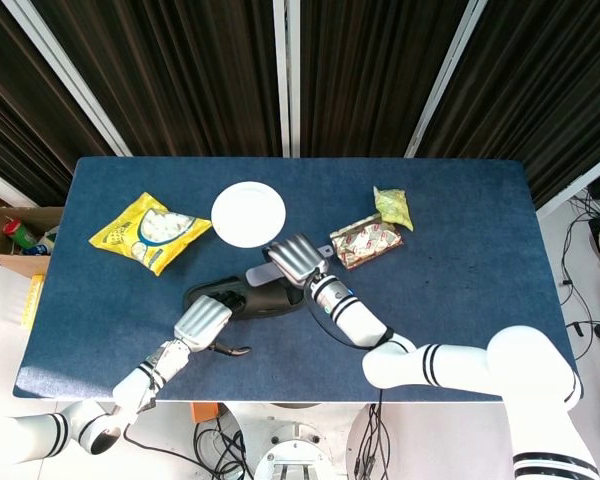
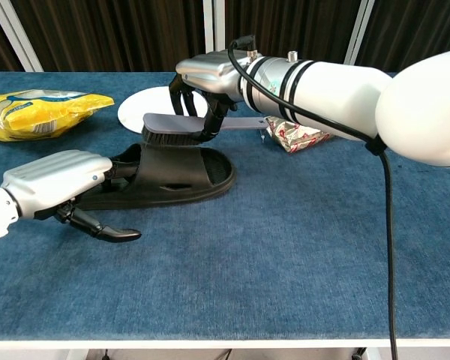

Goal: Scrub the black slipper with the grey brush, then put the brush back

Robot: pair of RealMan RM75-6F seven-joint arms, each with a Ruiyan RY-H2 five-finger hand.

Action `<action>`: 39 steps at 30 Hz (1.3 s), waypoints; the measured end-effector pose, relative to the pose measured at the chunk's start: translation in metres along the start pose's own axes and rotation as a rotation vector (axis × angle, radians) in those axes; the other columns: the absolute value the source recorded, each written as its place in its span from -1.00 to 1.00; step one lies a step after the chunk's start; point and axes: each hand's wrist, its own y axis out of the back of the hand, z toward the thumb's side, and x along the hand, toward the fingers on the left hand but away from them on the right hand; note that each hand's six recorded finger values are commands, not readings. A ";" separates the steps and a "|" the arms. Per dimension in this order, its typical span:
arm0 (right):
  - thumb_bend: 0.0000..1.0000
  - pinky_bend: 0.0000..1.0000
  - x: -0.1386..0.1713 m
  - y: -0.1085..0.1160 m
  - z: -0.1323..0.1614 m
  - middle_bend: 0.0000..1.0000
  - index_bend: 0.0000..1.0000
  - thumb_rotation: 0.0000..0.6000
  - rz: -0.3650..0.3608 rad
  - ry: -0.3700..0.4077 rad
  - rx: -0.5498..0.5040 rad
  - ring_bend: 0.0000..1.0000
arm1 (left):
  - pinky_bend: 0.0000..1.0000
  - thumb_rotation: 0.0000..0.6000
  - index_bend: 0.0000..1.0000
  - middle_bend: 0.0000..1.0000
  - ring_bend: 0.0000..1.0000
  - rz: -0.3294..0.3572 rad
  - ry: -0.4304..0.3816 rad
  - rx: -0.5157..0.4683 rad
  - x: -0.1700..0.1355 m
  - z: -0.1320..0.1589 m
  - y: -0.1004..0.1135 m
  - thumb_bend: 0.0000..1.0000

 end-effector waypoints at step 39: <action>0.14 0.45 0.005 -0.005 0.008 0.48 1.00 1.00 0.048 0.054 0.002 0.36 | -0.23 -0.20 -0.51 -0.43 -0.53 -0.013 -0.004 -0.018 0.002 -0.002 -0.005 -0.72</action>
